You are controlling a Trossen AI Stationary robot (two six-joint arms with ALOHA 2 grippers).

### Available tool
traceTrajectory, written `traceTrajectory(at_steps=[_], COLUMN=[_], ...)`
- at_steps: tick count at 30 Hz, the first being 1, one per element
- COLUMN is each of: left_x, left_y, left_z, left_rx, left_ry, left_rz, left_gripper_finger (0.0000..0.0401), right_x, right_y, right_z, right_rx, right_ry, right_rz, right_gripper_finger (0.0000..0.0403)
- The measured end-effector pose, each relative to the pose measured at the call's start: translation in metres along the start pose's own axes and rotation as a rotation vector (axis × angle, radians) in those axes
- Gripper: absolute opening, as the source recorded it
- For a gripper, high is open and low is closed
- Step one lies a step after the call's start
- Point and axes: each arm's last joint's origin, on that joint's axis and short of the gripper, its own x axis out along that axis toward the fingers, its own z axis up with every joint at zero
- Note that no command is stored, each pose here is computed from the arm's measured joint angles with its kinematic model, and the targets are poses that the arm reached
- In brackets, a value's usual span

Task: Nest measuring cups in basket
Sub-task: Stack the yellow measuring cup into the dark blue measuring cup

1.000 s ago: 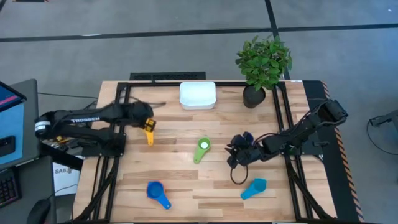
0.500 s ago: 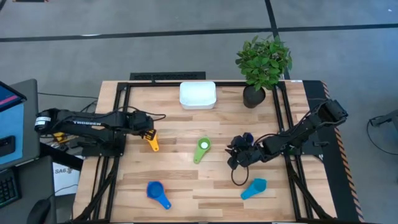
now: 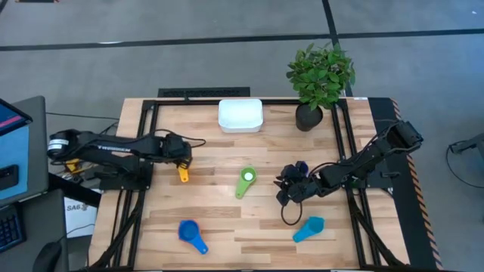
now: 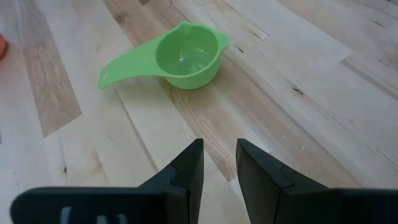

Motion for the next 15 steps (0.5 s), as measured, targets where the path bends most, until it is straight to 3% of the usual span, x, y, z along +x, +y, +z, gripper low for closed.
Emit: traceTrajectory(at_steps=[6, 13, 15], left_x=[0.015, 0.018, 0.013], left_y=[0.0, 0.0, -0.002], left_z=[0.007, 0.007, 0.005], left_rx=[0.016, 0.0, -0.013], left_ry=[0.033, 0.1, 0.093], left_rz=[0.039, 0.01, -0.023], left_gripper_finger=[0.0111, 0.0014, 0.0011], right_x=[0.0, 0.0, -0.001], right_y=[0.0, 0.0, 0.001], right_z=[0.0, 0.0, -0.001], right_rx=[0.0, 0.007, 0.007], right_ry=[0.004, 0.01, 0.01], right_rz=[0.003, 0.008, 0.01], right_gripper_finger=[0.0119, 0.0119, 0.0119])
